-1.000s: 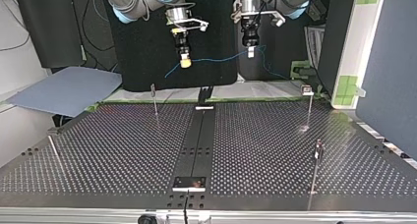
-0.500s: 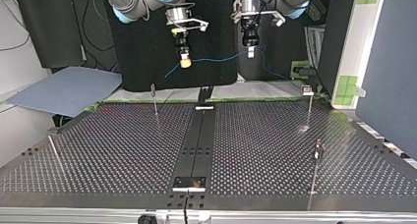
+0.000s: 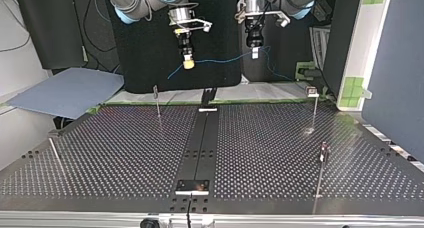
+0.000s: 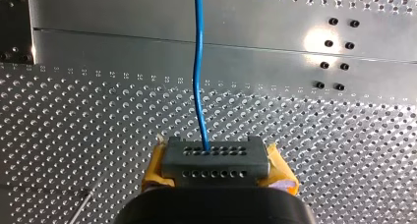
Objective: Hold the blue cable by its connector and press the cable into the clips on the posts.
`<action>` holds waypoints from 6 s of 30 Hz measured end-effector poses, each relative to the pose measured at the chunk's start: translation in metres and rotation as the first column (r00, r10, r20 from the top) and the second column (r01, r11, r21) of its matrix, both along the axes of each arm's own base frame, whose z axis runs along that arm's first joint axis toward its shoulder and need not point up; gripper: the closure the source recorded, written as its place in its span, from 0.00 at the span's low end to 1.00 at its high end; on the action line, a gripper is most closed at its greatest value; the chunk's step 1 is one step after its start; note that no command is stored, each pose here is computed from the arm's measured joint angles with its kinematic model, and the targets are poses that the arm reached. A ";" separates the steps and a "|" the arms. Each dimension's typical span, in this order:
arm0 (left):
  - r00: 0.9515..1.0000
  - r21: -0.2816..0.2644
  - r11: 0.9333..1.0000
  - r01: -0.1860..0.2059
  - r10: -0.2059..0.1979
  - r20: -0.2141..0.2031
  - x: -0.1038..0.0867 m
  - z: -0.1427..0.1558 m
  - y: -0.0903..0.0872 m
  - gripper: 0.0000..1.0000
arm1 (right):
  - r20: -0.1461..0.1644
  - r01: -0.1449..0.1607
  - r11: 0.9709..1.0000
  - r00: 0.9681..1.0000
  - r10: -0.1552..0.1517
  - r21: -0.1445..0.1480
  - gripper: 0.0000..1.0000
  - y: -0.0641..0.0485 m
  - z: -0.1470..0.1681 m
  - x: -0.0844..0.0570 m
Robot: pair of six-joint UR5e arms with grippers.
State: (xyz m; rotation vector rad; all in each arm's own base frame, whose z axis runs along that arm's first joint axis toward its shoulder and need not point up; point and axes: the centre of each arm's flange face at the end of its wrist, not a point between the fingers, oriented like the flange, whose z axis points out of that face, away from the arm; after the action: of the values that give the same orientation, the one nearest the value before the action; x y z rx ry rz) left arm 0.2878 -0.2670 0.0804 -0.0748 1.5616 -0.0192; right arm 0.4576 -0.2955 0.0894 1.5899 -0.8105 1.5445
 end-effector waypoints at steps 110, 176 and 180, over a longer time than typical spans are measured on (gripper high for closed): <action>0.980 -0.292 0.951 -0.102 0.146 0.132 0.131 0.164 0.075 1.00 | 0.268 -0.104 0.991 0.956 0.123 -0.086 1.00 -0.029 0.246 0.080; 0.948 -0.430 0.900 -0.075 0.199 0.250 0.169 0.347 0.159 1.00 | 0.246 -0.224 0.971 0.940 0.238 -0.081 1.00 -0.053 0.330 0.116; 0.948 -0.429 0.900 -0.073 0.196 0.250 0.176 0.346 0.163 1.00 | 0.247 -0.222 0.972 0.940 0.235 -0.083 1.00 -0.055 0.333 0.115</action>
State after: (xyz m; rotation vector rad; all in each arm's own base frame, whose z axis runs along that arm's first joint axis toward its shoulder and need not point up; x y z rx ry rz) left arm 0.4642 -0.1036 0.4267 -0.4993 1.2339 -0.2442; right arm 0.5728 -0.3509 0.4227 1.5067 -0.7320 1.9524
